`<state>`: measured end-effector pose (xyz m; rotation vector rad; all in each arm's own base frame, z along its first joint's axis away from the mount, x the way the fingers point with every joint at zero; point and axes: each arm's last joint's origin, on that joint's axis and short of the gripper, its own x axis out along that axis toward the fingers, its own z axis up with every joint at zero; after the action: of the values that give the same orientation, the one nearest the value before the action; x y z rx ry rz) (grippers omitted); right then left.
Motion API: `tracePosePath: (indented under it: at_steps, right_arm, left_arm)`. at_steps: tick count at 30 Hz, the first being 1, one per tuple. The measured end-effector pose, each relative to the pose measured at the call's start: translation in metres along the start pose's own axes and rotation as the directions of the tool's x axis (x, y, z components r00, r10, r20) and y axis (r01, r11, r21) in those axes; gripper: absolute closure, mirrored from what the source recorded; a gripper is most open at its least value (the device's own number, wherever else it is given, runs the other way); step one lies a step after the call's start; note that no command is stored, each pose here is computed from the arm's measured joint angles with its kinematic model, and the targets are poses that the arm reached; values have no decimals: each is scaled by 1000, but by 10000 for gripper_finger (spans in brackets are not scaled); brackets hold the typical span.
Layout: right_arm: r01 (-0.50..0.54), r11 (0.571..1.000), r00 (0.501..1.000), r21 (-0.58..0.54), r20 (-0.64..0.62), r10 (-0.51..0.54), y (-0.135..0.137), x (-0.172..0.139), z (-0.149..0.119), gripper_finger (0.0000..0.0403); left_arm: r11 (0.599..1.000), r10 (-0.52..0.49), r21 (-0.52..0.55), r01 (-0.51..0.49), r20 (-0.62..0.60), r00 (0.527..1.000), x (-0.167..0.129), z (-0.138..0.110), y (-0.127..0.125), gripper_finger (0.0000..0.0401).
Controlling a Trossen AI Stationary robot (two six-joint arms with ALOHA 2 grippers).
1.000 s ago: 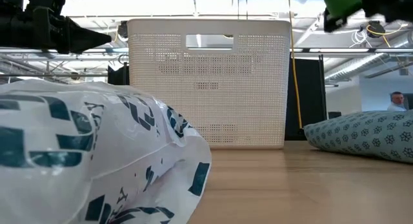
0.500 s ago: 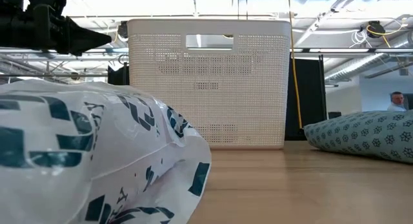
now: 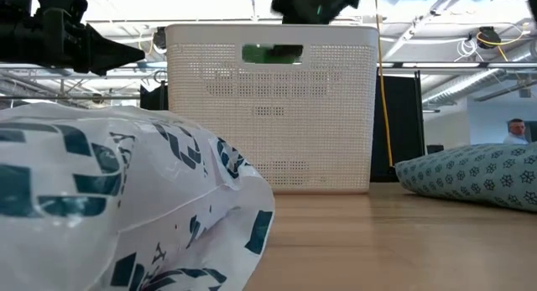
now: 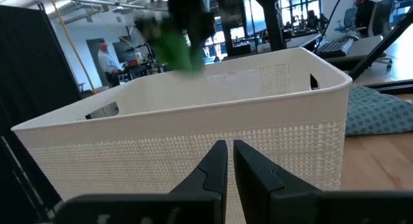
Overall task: Pick & place medical supplies in basket/bin
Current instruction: Put the green bandage into the bin
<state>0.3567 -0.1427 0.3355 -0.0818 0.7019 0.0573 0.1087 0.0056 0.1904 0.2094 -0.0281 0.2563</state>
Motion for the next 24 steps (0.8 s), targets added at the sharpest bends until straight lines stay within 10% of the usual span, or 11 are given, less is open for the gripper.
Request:
tracePosePath:
  at_steps: [9,24]
  right_arm:
    - [-102,991,963,-87,-257,76,-7,81,-44,358]
    - [-233,940,929,-251,-344,138,8,117,-78,358]
  left_arm:
    - [1000,-1,-18,1,0,1000,0,0,0,370]
    - [999,-5,-40,4,-14,1000,0,-1,0,370]
